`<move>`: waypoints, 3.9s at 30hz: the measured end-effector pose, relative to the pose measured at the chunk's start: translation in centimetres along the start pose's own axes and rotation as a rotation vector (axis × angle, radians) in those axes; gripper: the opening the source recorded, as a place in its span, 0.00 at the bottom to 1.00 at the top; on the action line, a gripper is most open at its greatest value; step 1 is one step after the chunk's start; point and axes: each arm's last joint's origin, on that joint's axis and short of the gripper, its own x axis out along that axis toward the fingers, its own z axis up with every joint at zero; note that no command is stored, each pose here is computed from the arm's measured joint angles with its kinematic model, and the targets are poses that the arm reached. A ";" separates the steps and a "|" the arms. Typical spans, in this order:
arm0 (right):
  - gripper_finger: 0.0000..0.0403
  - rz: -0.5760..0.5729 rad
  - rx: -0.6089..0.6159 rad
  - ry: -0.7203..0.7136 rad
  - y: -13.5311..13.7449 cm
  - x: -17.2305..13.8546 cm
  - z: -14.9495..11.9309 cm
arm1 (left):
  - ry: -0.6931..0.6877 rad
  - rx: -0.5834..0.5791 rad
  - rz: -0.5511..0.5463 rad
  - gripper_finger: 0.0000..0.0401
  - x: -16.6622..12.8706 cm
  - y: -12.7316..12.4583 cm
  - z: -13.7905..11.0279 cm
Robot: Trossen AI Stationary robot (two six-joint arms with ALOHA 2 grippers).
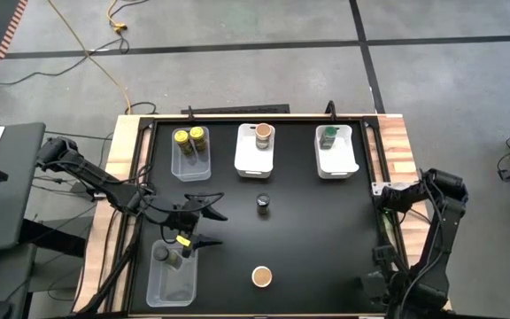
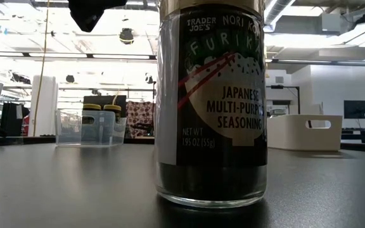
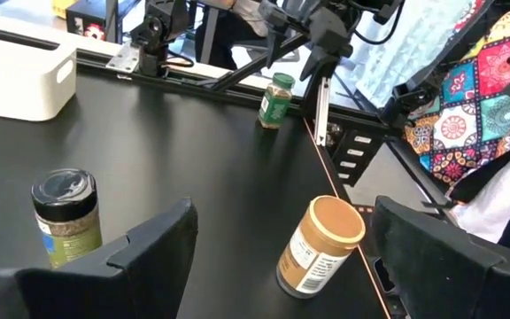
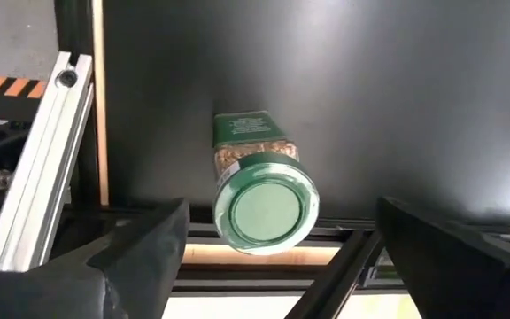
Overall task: Sort spices by type
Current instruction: Put the green spice bottle into the right white bin
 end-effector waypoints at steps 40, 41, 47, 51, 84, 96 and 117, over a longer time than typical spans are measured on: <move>0.69 0.044 -0.016 0.050 -0.2 5.2 0.3 | -0.011 0.011 0.031 0.80 0.0 0.1 0.0; 0.68 0.039 -0.014 0.054 -0.3 5.2 0.3 | -0.012 0.011 0.031 0.80 0.0 0.1 0.0; 0.58 0.058 0.021 0.097 -0.7 5.3 0.9 | -0.015 0.009 0.036 0.80 0.0 0.2 0.1; 0.55 0.079 0.075 0.121 -1.1 5.2 1.6 | -0.020 -0.004 0.045 0.80 0.1 0.4 0.2; 0.55 -0.052 0.614 -0.017 -20.6 -3.1 13.4 | -0.057 0.025 0.089 0.80 -5.3 5.9 4.2; 0.56 -0.176 0.621 -0.204 -34.5 -8.2 5.1 | -0.021 -0.013 0.157 0.80 -5.5 6.8 3.9; 0.56 -0.092 0.539 0.149 -45.5 0.2 -1.3 | -0.061 0.063 0.329 0.80 -5.6 7.7 4.1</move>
